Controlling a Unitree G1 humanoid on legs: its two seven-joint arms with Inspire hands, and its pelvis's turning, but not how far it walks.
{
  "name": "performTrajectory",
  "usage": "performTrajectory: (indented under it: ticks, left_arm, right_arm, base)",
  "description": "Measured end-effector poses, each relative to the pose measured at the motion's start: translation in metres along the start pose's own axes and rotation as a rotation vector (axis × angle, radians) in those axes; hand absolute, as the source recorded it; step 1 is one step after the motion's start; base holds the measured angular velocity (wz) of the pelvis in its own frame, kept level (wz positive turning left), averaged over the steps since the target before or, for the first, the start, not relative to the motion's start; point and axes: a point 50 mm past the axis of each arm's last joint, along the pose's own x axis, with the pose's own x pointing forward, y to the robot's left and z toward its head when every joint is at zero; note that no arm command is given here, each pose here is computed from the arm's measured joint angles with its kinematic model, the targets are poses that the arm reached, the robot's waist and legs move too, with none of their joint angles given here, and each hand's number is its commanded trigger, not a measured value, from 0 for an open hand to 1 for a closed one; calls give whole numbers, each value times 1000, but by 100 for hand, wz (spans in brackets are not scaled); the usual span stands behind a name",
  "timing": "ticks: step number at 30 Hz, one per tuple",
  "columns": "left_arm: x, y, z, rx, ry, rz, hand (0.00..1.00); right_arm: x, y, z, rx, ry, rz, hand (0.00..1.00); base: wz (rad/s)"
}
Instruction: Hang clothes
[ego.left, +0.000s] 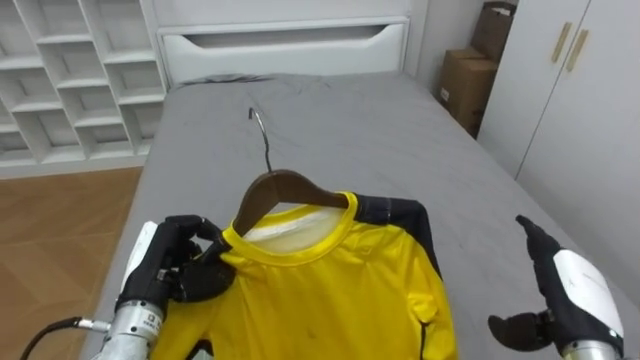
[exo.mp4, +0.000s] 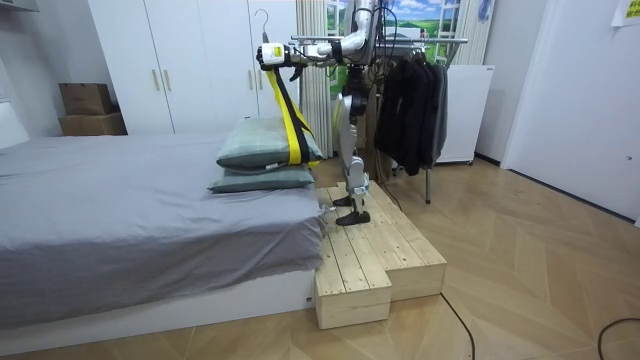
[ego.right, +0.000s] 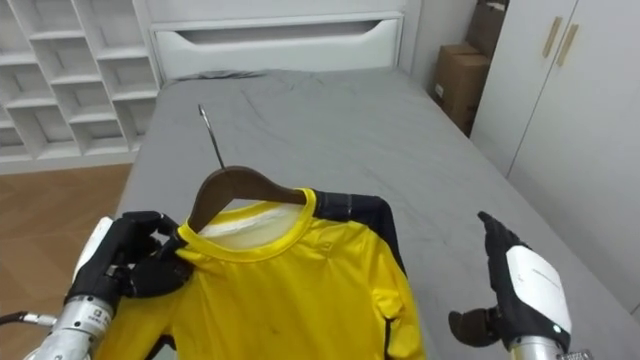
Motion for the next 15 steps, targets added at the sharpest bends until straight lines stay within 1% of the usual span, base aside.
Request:
performTrajectory:
  ticks: [5,7,10,15]
  left_arm:
    - [0,0,1,13,-4,-1,100]
    - [0,0,5,17,-21,-1,100]
    - [1,0,12,14,-51,0,100]
    - [1,0,15,18,-65,0,100]
  right_arm:
    - [4,-14,13,-30,-67,-49,0]
    - [5,-18,16,-33,-84,-64,0]
    - [6,-23,21,-33,-105,-82,0]
    - [10,-26,25,-44,-126,-97,0]
  base:
    - [-4]
    - [0]
    - [0]
    - [-3]
